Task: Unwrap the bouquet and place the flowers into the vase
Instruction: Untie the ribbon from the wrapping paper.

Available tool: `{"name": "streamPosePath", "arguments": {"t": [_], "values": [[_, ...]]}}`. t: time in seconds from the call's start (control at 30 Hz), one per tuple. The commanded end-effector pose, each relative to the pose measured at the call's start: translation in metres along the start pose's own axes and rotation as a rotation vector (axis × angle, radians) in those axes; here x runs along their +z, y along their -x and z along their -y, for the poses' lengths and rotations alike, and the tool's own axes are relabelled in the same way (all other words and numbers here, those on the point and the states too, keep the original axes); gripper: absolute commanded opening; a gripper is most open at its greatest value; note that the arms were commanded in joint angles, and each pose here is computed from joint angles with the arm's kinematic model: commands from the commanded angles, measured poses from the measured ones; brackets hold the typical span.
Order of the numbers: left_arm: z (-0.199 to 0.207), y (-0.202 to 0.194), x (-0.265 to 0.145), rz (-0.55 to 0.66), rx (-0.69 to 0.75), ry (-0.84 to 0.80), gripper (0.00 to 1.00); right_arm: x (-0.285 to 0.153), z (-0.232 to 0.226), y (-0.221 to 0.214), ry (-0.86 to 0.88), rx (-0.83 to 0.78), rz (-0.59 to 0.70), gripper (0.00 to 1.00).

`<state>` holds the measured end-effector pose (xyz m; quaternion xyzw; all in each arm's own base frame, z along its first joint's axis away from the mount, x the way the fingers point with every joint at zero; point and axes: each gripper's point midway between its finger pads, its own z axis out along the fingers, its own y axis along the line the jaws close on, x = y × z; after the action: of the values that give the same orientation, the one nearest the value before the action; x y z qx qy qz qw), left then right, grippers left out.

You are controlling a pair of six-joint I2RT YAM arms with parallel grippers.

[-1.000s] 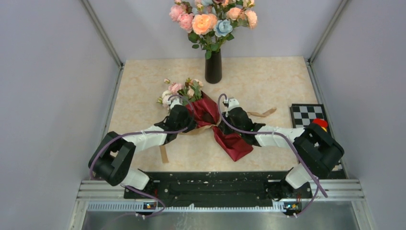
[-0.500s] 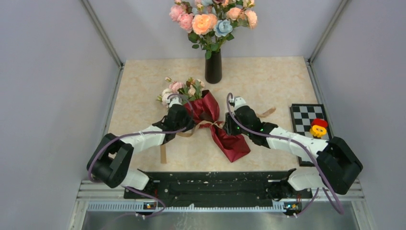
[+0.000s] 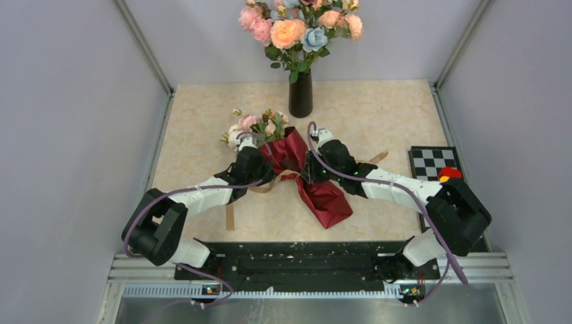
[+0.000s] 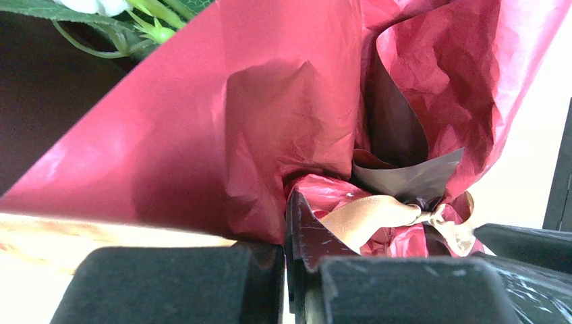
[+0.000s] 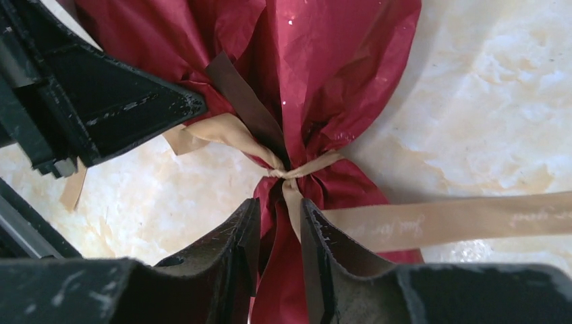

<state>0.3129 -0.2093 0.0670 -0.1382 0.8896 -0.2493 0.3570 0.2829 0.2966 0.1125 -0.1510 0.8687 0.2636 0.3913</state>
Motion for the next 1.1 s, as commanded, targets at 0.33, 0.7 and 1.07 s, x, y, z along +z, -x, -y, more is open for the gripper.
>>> {"name": "streamPosePath", "arguments": {"t": [0.33,0.7,1.07], "values": [[0.008,0.005,-0.001,0.020,0.006,-0.043,0.00,0.037,0.002,0.021,-0.030,0.019,0.054,0.29],[0.007,0.004,0.000,0.016,0.006,-0.044,0.00,0.044,0.013,0.026,-0.099,0.038,0.068,0.29],[0.001,0.005,-0.001,0.026,0.009,-0.016,0.00,0.040,0.027,0.014,-0.167,0.051,0.051,0.00]]}}
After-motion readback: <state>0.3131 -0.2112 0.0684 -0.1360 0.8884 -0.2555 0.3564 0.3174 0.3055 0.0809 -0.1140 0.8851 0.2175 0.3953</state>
